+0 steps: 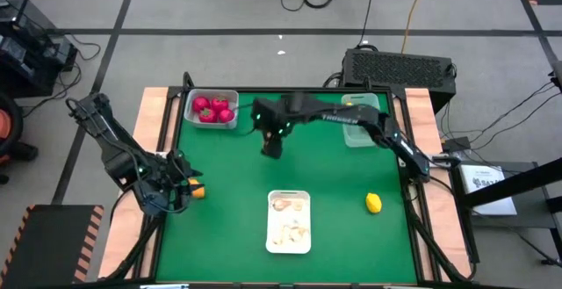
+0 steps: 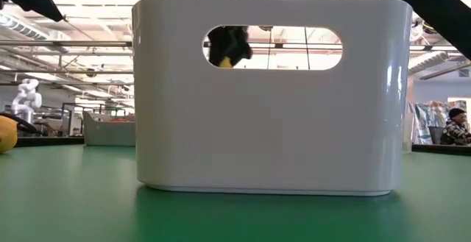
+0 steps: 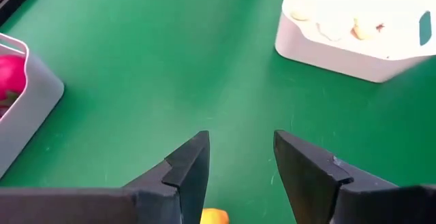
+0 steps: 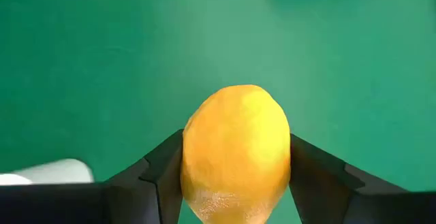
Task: Sort produce into baskets
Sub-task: Put the bottom left lemon into the transparent bin
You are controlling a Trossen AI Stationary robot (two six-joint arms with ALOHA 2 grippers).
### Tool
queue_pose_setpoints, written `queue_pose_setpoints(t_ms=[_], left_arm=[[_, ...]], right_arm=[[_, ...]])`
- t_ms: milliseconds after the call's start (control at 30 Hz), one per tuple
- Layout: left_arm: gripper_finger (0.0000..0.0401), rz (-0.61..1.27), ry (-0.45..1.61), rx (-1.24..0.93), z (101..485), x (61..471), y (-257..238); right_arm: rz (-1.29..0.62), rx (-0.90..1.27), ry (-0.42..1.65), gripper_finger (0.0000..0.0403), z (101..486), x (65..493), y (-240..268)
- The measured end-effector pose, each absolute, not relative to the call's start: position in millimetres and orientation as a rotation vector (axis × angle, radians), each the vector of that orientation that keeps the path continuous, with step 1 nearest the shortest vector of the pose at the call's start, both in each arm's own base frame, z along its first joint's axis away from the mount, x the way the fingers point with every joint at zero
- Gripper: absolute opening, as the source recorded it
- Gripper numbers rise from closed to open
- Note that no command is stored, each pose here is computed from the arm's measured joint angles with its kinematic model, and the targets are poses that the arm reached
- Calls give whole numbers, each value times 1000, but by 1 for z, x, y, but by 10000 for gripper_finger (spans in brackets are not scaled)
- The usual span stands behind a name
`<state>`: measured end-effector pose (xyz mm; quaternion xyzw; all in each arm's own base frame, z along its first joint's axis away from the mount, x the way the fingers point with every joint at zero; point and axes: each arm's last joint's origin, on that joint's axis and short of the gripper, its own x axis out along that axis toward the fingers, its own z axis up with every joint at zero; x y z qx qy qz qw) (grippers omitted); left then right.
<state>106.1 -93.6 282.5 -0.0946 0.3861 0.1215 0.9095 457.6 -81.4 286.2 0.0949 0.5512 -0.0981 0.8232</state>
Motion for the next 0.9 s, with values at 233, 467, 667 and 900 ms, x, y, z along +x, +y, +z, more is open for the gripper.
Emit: queue_pose_setpoints(t_ms=[233, 467, 667, 900], left_arm=[[171, 280, 785, -221, 283, 109, -91], [171, 306, 773, -285, 283, 111, -91], [171, 327, 736, -312, 284, 112, -91], [171, 428, 606, -339, 288, 121, -84]], right_arm=[[-317, 227, 1332, 204, 302, 415, -129], [-394, 290, 1416, 204, 324, 364, -170], [-526, 383, 1404, 203, 328, 307, -192], [-641, 481, 1324, 204, 300, 244, -180]])
